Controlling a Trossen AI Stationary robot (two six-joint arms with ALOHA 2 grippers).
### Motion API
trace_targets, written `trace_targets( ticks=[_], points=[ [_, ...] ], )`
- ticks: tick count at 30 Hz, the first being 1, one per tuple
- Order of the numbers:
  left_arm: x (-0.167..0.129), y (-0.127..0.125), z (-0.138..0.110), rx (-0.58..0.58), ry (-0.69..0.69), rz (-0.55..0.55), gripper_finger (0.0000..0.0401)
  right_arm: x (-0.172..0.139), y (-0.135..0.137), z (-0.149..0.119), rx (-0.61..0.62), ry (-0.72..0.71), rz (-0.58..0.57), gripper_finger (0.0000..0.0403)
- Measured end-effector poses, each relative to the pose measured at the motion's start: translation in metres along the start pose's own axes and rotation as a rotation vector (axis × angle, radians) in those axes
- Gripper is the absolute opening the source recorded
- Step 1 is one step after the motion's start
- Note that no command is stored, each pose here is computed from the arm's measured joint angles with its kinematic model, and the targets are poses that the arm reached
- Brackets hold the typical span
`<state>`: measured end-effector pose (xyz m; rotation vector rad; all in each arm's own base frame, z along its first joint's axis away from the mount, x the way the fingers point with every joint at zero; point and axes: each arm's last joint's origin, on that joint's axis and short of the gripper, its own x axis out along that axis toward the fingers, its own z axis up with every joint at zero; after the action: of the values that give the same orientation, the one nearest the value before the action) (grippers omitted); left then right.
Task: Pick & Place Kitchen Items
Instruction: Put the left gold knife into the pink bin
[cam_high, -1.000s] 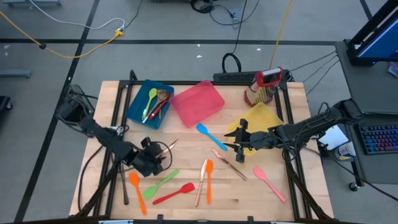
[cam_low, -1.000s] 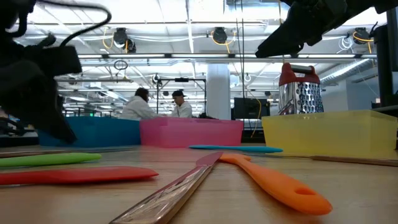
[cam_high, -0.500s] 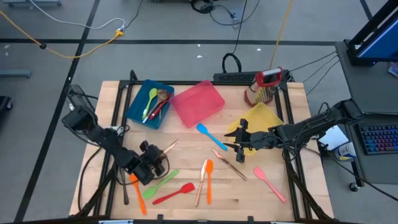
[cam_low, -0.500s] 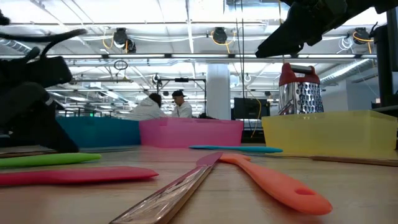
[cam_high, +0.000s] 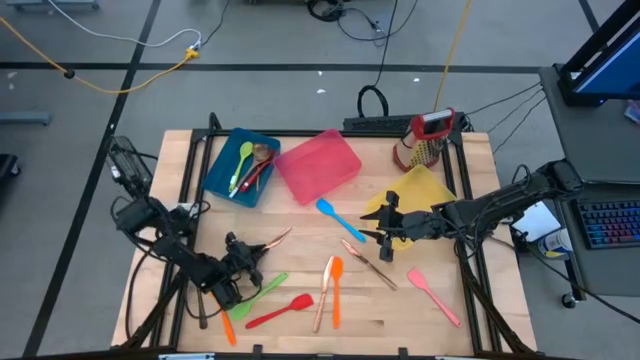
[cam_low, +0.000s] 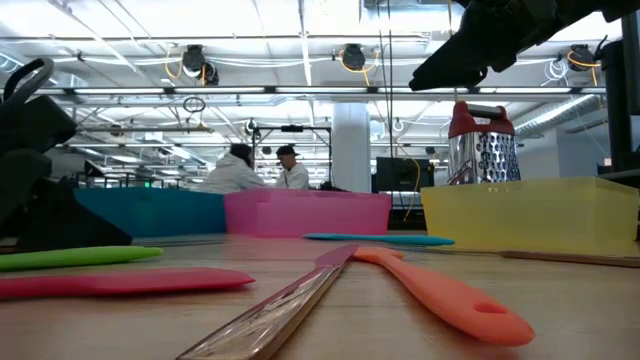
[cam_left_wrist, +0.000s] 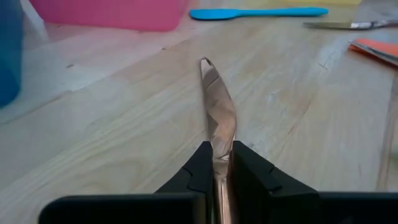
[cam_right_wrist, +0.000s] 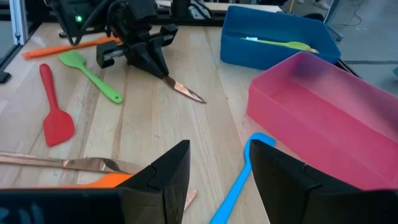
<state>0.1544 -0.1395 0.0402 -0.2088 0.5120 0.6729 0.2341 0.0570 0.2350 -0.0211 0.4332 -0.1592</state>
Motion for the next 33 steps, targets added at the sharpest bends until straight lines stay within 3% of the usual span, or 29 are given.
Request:
trace_targets(
  ticks=[14,33],
  points=[
    [0.006,-0.008,0.010,-0.082,-0.048,-0.025,0.0040,0.000,0.001,0.005,-0.012,-0.047,0.006,0.0160],
    [0.030,-0.034,0.044,-0.030,-0.169,-0.086,0.0045,0.000,0.001,0.005,-0.013,-0.047,0.006,0.0160]
  ],
)
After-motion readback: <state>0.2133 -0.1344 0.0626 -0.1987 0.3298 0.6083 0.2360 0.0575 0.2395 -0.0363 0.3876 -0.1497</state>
